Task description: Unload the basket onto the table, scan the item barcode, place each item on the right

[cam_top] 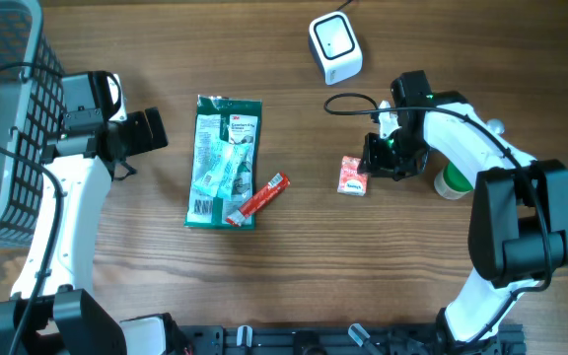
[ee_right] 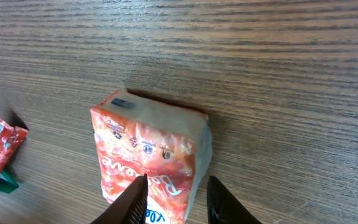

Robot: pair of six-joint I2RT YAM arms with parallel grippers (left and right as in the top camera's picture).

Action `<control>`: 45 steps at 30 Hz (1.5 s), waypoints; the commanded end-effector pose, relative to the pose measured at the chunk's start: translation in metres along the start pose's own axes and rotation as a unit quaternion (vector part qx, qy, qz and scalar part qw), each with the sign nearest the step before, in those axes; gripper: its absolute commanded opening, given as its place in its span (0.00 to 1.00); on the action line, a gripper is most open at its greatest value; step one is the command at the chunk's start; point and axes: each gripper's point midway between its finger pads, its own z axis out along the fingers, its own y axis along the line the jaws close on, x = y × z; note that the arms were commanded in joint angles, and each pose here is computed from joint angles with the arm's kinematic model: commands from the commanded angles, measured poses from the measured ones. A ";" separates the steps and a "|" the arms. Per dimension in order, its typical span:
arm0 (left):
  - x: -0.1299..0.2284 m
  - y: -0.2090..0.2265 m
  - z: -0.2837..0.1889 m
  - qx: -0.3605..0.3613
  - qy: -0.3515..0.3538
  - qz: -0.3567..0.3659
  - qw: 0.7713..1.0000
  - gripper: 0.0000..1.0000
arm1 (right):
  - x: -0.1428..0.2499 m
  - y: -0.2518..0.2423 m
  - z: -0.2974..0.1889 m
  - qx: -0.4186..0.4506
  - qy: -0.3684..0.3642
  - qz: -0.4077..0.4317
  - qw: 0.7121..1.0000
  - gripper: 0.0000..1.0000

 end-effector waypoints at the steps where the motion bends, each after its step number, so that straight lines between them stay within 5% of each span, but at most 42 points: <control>1: -0.002 0.003 0.000 -0.006 -0.002 0.006 1.000 1.00 | 0.002 -0.002 0.002 0.008 0.003 0.007 1.000 0.31; 8: -0.002 0.003 0.000 -0.006 -0.002 0.006 1.000 1.00 | 0.009 -0.007 0.010 0.009 0.008 0.009 1.000 0.31; 15: -0.002 0.003 0.000 -0.006 -0.002 0.006 1.000 1.00 | 0.011 -0.013 0.024 0.007 -0.003 0.018 1.000 0.19; 28: -0.002 0.003 0.000 -0.006 -0.002 0.006 1.000 1.00 | -0.019 0.025 -0.007 -0.067 -0.064 -0.016 0.996 0.24; 45: -0.002 0.003 0.000 -0.006 -0.002 0.006 1.000 1.00 | -0.006 0.008 -0.001 -0.026 -0.047 -0.002 0.999 0.25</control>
